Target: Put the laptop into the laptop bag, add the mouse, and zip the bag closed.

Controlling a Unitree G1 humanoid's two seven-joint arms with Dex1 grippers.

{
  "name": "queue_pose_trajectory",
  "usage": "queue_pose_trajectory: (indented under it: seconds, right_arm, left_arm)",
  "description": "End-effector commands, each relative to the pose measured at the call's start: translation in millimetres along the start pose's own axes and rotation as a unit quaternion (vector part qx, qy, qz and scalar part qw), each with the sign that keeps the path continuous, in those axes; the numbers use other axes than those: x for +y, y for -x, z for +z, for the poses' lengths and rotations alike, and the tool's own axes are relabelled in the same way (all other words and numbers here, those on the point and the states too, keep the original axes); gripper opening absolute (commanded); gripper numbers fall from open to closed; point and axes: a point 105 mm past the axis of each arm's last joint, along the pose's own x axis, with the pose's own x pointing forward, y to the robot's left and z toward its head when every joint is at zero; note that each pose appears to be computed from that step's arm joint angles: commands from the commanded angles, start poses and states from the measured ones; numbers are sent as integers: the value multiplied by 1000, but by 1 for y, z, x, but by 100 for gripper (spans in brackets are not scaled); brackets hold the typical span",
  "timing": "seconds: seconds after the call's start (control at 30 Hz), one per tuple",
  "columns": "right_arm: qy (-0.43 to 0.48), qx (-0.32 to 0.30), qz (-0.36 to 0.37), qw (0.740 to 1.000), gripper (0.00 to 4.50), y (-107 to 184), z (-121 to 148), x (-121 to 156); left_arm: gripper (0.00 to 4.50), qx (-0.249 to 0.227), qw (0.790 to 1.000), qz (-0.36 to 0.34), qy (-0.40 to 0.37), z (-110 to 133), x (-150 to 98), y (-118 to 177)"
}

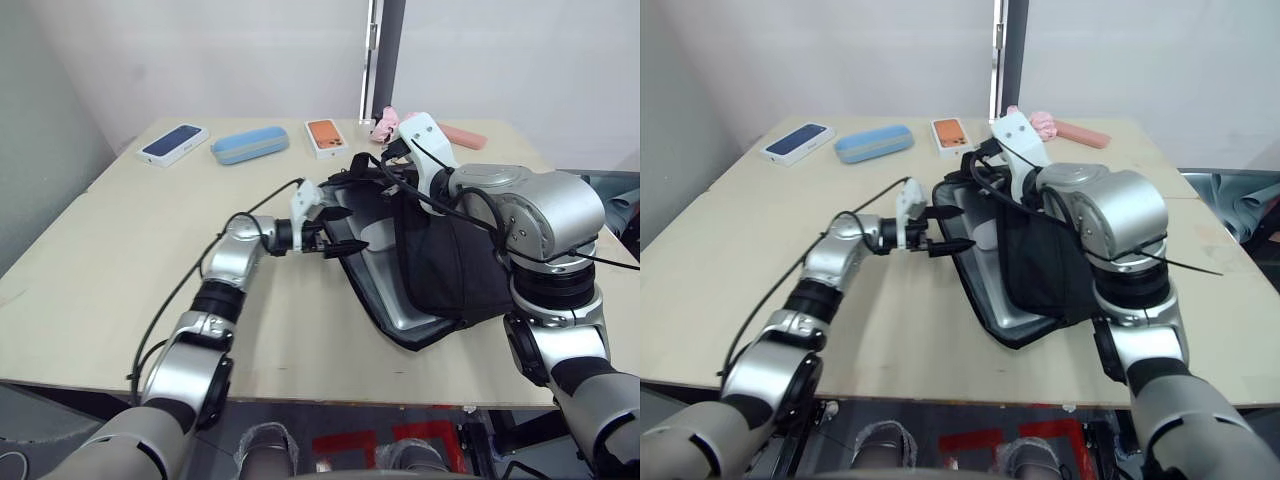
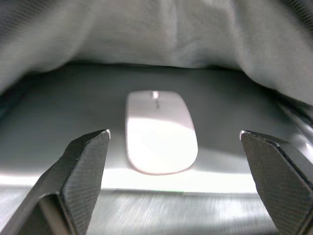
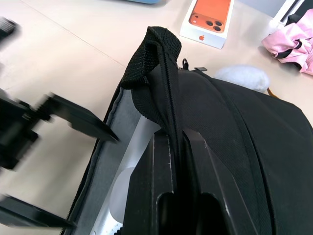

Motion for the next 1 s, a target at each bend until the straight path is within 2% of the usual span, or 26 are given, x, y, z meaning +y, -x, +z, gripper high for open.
queue_pose_trajectory:
  seconds: [0.03, 0.17, 0.33, 0.47, 0.63, 0.73, 0.83, 0.93, 1.0]
  right_arm:
    - [18, -27, -8, 999, 0, 9, 6, -6]
    - [42, -54, 42, 997, 0, 8, 4, 4]
    - [74, -81, 128, 986, 0, 9, 0, 26]
    - [93, -86, 185, 974, 0, 12, -6, 39]
    - [111, -93, 229, 963, 0, 18, -10, 46]
    - [127, -86, 256, 954, 0, 19, -16, 54]
    - [133, -88, 312, 937, 0, 30, -24, 68]
    - [122, -69, 308, 941, 0, 26, -34, 63]
    - [108, -48, 307, 944, 75, 24, -41, 57]
  left_arm:
    - [447, 21, 999, 6, -30, 13, -6, 35]
    - [447, 67, 998, -15, -12, 13, -24, 84]
    - [447, 72, 995, -41, 59, 38, -42, 131]
    - [447, 126, 989, -21, 73, 42, -44, 166]
    - [447, 144, 987, 9, 69, 47, -39, 185]
    - [447, 157, 985, 4, 75, 49, -44, 191]
    - [447, 176, 981, 5, 76, 50, -48, 205]
    - [447, 192, 978, 2, 81, 49, -53, 216]
    - [450, 207, 975, 5, 84, 46, -55, 223]
